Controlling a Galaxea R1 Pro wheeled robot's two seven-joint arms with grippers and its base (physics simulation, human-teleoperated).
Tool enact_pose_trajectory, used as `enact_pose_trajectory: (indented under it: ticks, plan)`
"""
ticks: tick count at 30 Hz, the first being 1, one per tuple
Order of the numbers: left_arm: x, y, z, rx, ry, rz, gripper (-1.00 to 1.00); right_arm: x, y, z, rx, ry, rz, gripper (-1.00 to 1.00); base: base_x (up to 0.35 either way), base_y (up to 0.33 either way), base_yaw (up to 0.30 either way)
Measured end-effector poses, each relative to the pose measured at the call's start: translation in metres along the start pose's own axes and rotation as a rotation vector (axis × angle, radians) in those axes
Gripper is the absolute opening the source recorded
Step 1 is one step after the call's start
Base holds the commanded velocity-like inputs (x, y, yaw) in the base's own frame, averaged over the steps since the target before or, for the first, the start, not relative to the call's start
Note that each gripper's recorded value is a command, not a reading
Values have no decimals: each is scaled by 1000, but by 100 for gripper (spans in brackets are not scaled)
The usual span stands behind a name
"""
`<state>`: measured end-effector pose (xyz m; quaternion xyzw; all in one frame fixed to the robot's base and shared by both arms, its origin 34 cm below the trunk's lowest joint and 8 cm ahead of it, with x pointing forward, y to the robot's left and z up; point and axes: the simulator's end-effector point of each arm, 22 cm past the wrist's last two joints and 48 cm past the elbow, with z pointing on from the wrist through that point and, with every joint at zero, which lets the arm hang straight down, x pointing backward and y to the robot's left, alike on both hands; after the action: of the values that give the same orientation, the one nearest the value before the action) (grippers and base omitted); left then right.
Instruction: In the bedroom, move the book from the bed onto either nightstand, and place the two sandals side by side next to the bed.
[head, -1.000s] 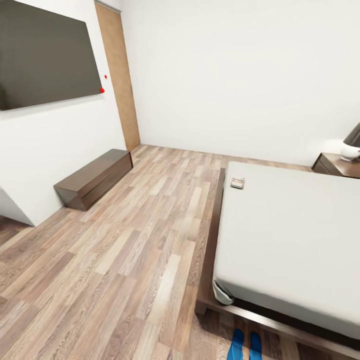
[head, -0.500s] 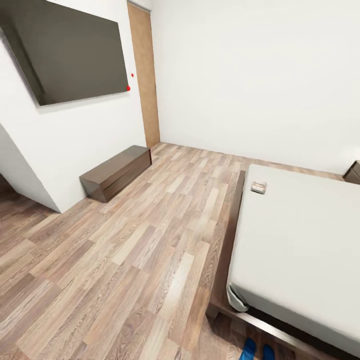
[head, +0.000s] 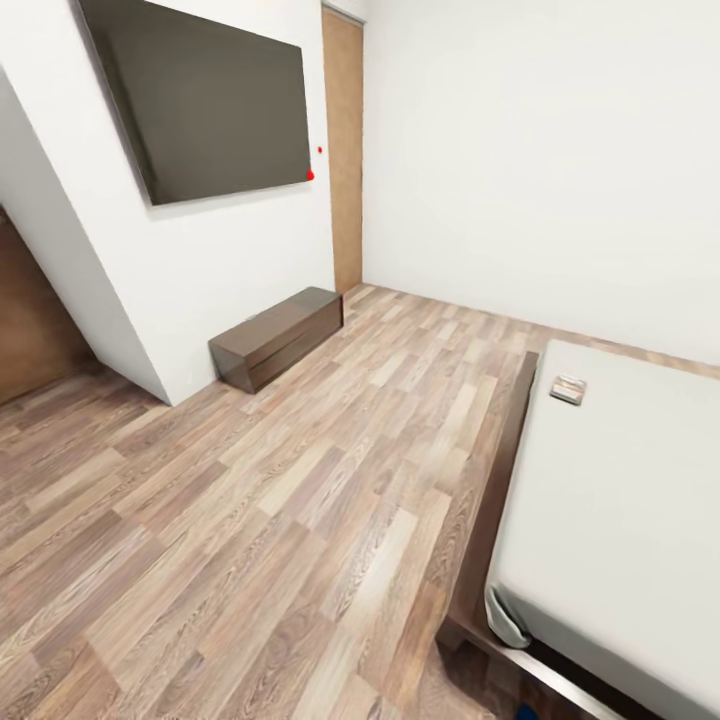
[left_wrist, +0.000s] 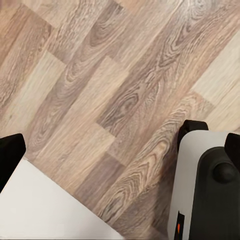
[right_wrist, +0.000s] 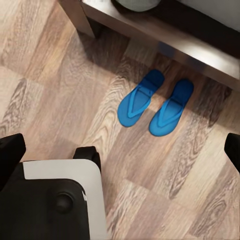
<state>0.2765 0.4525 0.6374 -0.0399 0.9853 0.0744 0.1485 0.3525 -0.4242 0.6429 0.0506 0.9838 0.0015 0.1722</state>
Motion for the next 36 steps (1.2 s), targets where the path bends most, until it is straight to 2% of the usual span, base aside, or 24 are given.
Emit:
enact_pose_trajectory:
  ticks: [21, 36]
  plan:
    - [0, -1, 0, 1, 1, 0, 100, 1, 3, 1, -4, 1, 0, 100, 42, 7, 281]
    - [1, -4, 0, 5, 2, -1, 100, 1, 3, 1, -5, 1, 0, 100, 63, 33, 172]
